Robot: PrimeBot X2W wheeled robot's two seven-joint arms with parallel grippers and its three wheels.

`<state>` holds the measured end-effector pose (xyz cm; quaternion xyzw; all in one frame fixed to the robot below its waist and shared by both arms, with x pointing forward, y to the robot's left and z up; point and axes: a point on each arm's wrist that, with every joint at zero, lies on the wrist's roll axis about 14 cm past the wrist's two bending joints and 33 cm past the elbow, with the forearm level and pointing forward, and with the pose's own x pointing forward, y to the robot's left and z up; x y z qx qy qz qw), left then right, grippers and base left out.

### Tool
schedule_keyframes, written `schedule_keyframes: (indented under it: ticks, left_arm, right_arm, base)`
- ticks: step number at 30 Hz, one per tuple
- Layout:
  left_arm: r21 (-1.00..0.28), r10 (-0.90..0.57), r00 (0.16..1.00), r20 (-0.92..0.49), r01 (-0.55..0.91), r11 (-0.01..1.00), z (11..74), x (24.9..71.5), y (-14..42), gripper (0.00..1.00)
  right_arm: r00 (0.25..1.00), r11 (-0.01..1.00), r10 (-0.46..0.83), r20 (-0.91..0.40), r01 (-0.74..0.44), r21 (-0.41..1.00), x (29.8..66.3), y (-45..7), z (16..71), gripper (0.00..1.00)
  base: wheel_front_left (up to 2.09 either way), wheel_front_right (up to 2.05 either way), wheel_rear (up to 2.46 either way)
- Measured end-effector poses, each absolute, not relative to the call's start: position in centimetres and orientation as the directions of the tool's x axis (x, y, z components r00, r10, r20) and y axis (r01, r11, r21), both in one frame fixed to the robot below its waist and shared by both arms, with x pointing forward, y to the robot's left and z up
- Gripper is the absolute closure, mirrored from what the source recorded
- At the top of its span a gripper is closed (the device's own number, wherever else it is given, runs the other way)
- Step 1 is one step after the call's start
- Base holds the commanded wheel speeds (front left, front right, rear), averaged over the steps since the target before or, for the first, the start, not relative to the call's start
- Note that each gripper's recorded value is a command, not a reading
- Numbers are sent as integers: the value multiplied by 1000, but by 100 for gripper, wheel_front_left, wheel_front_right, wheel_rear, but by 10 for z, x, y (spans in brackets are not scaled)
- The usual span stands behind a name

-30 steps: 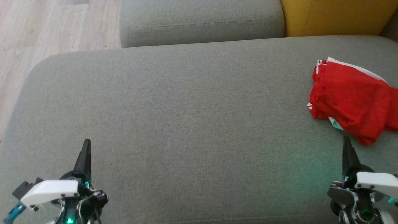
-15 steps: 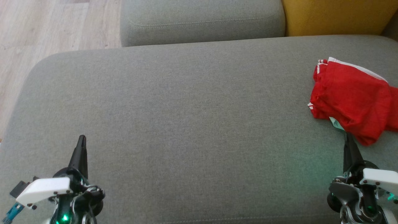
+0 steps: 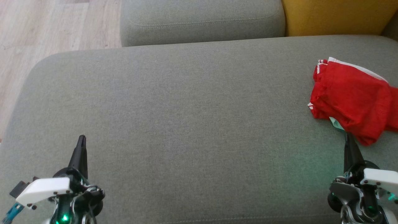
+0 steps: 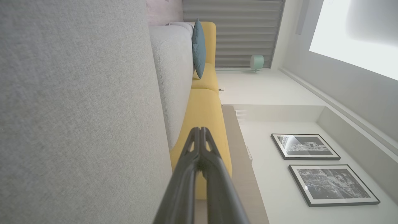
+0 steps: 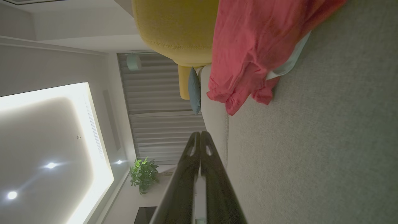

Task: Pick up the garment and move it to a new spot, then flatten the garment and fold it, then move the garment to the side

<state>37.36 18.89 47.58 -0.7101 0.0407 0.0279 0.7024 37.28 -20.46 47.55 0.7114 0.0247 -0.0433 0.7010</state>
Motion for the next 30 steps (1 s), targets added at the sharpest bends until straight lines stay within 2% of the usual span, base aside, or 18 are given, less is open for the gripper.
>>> schedule_keyframes:
  ticks: [30]
  left_arm:
    - [-995, -23, 995, -97, -97, -11, 476, 374, 189, 100]
  right_arm:
    - [995, -18, -30, -96, 95, 995, 373, -207, 476, 100]
  base:
    - [0, 0, 0]
